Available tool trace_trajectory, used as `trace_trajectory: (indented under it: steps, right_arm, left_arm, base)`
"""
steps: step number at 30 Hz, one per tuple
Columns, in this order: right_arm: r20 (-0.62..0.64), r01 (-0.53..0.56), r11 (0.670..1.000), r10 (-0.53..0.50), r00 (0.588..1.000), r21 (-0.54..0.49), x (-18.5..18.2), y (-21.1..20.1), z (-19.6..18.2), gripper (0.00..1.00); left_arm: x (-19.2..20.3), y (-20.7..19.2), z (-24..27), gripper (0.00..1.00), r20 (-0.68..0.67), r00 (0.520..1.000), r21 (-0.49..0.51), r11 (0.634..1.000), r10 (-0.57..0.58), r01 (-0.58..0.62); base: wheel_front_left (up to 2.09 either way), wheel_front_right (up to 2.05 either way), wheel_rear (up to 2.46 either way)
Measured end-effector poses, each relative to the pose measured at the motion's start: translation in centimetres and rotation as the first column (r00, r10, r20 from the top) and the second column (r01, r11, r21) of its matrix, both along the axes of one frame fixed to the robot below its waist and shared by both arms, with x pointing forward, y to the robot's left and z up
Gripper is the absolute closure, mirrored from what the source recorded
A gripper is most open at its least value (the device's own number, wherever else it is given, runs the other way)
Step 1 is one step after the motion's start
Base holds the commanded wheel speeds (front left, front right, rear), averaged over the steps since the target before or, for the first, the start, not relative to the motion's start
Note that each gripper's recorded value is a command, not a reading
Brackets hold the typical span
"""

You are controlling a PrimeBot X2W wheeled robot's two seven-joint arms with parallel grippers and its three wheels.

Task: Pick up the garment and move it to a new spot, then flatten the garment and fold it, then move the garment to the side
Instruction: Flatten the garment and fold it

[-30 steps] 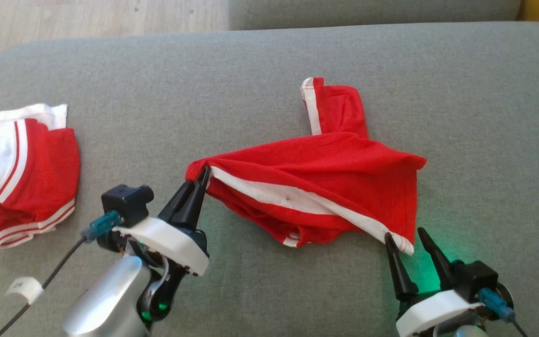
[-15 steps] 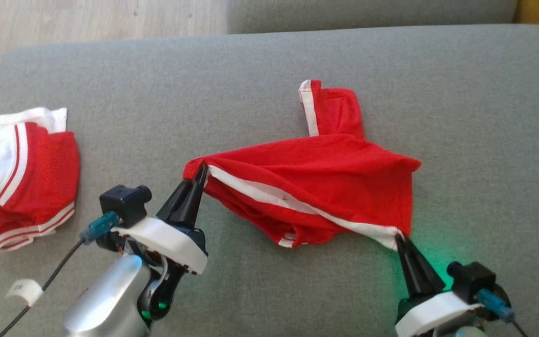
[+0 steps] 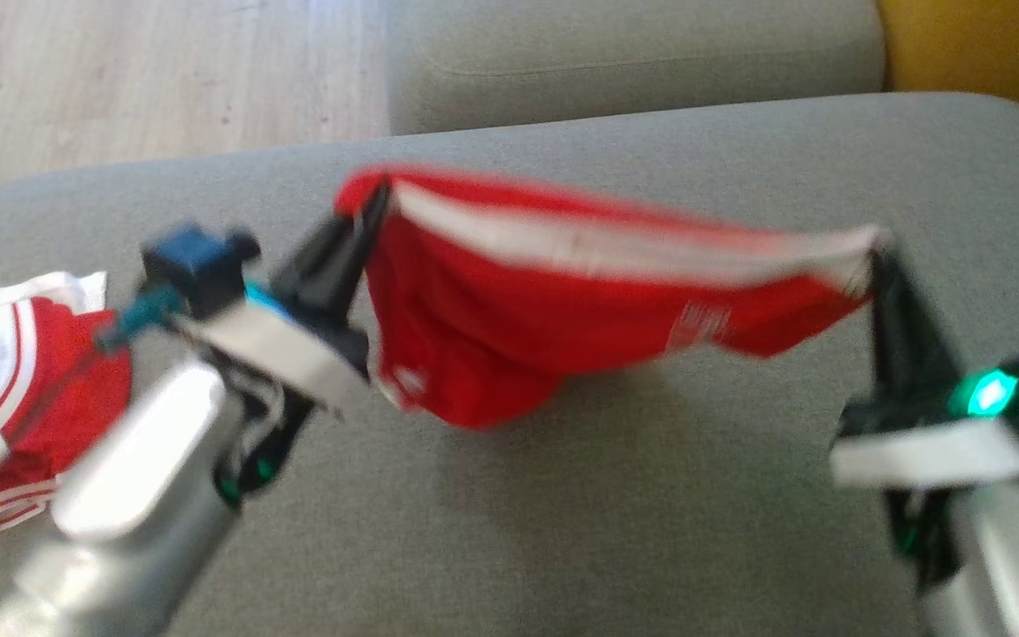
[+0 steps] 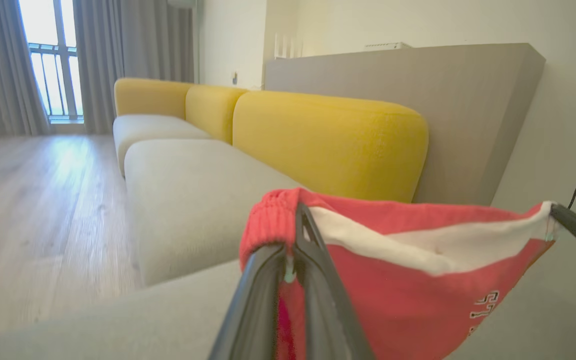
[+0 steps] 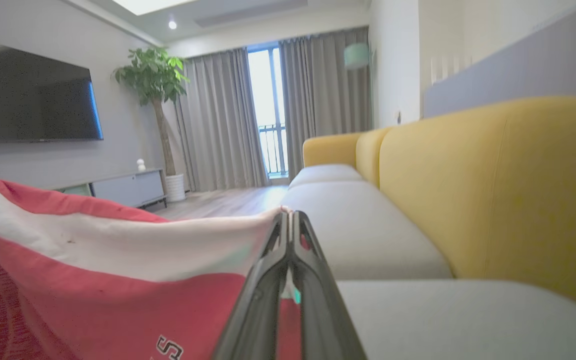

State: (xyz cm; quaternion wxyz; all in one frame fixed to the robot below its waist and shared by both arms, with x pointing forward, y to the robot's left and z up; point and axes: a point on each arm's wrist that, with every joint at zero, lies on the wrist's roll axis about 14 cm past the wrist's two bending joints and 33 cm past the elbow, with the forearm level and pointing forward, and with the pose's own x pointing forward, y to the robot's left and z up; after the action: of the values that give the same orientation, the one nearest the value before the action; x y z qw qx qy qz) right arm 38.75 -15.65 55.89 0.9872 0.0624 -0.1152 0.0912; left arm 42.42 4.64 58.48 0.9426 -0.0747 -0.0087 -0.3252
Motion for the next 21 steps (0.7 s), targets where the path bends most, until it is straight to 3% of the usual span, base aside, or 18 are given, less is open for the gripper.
trace_trajectory:
  steps: [1,8,12,17,21]
  right_arm:
    - [0.000,0.000,1.000,0.000,1.000,0.000,0.0,0.0,0.0,1.00]
    - [0.278,0.009,0.994,0.021,0.960,-0.107,7.2,-2.9,11.8,1.00]
    - [0.362,0.034,0.981,0.038,0.931,-0.189,12.6,-4.1,17.3,1.00]
    - [0.381,0.076,0.964,0.027,0.924,-0.253,17.5,-5.3,18.6,1.00]
    - [0.376,0.078,0.956,0.036,0.926,-0.283,20.2,-5.4,17.6,1.00]
  left_arm:
    - [0.0,0.0,0.0,1.00,0.000,1.000,0.000,1.000,0.000,0.000]
    - [4.8,-1.5,8.4,1.00,0.223,0.972,0.116,0.992,-0.076,0.051]
    - [9.8,-2.4,13.8,1.00,0.395,0.916,0.155,0.988,-0.072,0.011]
    - [14.2,-3.5,16.1,1.00,0.515,0.856,0.100,0.995,-0.045,-0.008]
    - [17.3,-3.7,13.9,1.00,0.511,0.859,0.083,0.996,-0.021,-0.025]
  base:
    - [0.00,0.00,0.00]
    - [0.00,0.00,0.00]
    - [0.00,0.00,0.00]
    - [0.00,0.00,0.00]
    - [0.00,0.00,0.00]
